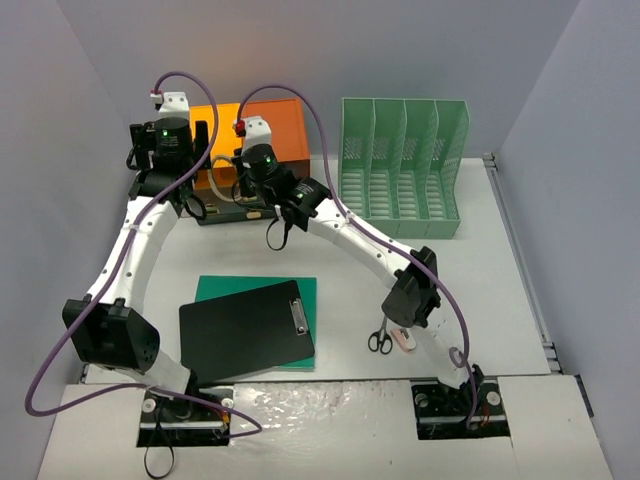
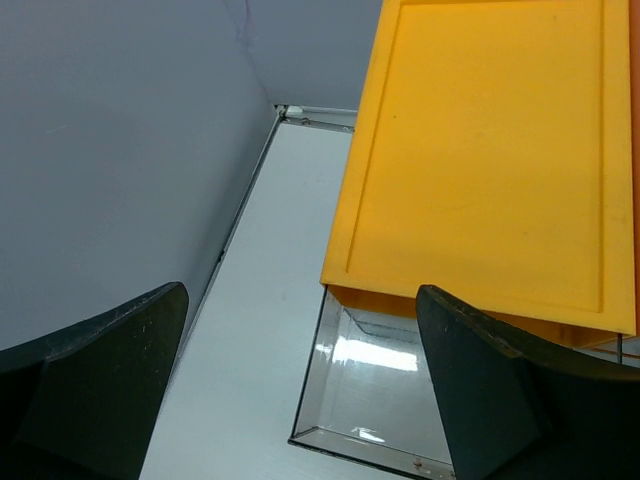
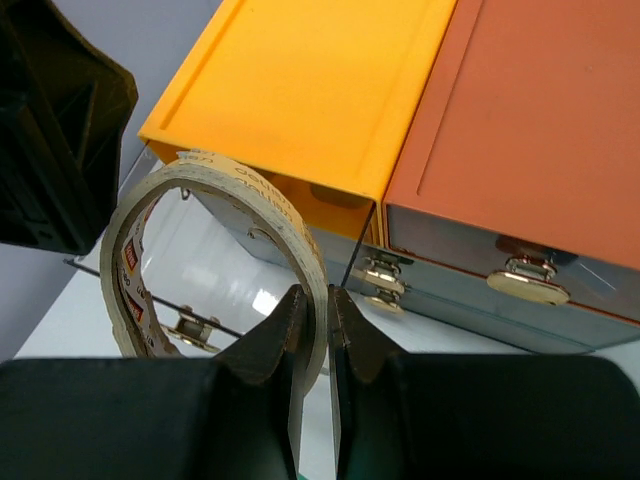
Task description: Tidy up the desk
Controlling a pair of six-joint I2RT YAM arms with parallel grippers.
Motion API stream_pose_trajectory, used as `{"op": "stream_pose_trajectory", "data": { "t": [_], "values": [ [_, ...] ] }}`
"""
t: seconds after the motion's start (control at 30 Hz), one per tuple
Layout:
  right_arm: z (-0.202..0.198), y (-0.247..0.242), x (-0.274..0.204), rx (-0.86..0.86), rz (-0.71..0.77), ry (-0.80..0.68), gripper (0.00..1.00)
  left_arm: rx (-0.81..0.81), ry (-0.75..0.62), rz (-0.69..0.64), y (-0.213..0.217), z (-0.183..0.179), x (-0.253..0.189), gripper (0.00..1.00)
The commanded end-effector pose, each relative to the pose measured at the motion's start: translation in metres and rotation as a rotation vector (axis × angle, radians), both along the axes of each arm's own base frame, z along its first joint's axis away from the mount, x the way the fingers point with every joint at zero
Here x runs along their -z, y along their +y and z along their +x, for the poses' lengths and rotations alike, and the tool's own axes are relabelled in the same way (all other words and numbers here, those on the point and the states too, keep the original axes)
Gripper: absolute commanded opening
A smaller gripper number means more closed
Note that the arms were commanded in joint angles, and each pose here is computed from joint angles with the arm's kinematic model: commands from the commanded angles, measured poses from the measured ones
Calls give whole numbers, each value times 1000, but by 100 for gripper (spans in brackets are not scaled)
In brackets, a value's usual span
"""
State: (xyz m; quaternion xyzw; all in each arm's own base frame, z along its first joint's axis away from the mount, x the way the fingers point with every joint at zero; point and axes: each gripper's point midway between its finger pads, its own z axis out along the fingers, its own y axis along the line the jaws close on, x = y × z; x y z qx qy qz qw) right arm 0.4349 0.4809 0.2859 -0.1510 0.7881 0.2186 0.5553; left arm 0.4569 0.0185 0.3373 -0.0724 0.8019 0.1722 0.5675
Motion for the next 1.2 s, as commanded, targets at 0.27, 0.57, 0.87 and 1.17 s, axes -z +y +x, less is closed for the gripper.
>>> {"op": "stream_pose_trajectory", "data": {
  "t": [0.27,0.57,0.87,1.17],
  "values": [
    [30,18,-55,44,180,-215,0,-35,-217,-56,7,-19,-67,97],
    [33,29,-34,29,166,-214,0,-31,-270,-70,8,-30,-81,97],
    [23,42,-12,-45,128,-188,0,-26,-275,-83,7,-32,-82,97],
    [1,62,11,-168,75,-141,0,-31,-273,-75,8,-32,-83,97]
  ]
}}
